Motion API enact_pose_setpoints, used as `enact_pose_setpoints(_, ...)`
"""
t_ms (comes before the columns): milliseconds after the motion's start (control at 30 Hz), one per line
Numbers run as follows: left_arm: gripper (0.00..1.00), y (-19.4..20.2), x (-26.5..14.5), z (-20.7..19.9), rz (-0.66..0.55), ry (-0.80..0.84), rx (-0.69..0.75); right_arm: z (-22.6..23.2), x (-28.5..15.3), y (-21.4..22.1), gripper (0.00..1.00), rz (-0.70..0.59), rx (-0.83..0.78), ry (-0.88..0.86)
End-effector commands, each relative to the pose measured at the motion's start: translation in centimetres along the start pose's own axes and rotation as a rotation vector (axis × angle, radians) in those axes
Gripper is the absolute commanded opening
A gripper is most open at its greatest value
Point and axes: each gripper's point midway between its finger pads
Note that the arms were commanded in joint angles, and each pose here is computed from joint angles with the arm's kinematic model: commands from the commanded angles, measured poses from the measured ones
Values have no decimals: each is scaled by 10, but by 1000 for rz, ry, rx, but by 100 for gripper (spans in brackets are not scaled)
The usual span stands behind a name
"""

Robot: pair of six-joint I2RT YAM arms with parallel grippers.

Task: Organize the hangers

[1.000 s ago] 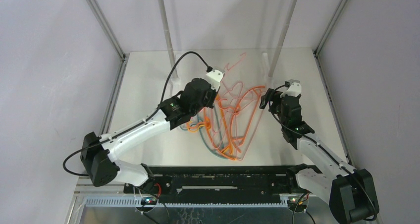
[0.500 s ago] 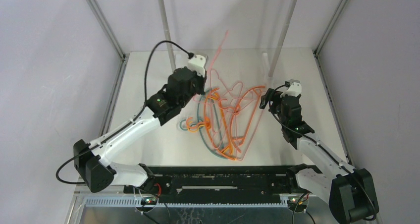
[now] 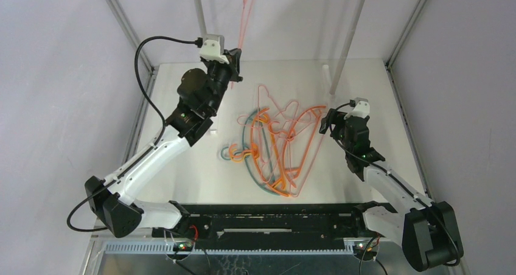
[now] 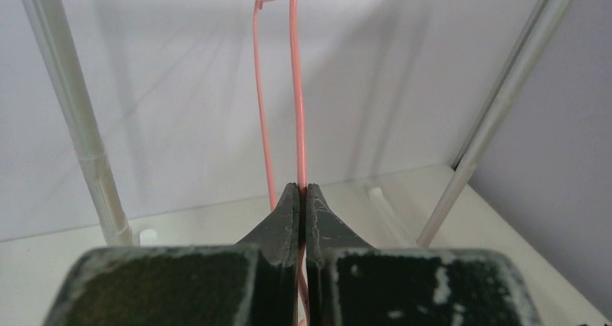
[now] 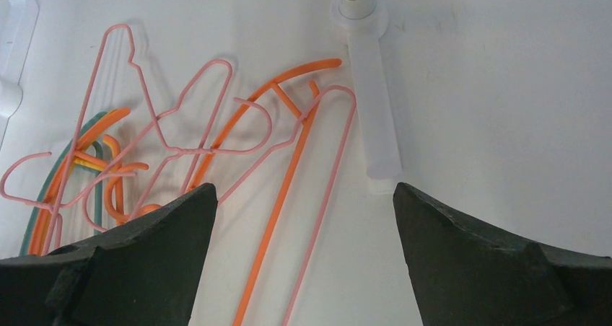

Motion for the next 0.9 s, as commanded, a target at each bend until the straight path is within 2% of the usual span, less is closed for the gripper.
enact_pose_setpoints(0,0,-38,8,-2,-130,12,-31,2,4,-17,100,-54,36,-9)
enact_pose_setpoints(133,0,-44,24,8,-131,-11,-73,0,6,-15,100,-45,36,-4)
enact_pose_setpoints(333,0,-21,40,47,-85,-128,-139,-4,6,-14,100,-40,41,6)
enact_pose_setpoints(567,0,1,28,95,-68,-255,-177,-2,8,-12,100,-32,45,-4)
enact_pose_setpoints(767,0,23,15,111,-26,-309,-147,-1,11,-9,100,-17,45,-3)
enact_pose_setpoints(800,2,25,14,110,-18,-297,-139,-1,11,-9,100,-17,45,-4)
enact_pose_setpoints(833,13,26,13,107,-12,-278,-130,-1,11,-9,100,-15,45,-4)
enact_pose_setpoints(867,31,26,12,104,-10,-256,-122,-1,11,-9,100,-14,43,-3)
Point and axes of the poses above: each gripper's point midway between its finger pads, its own x axis out along the fingers, its own z axis along the line the jaws close on, y = z × x, and after that the axes turned 7 degrees about -x, right-handed
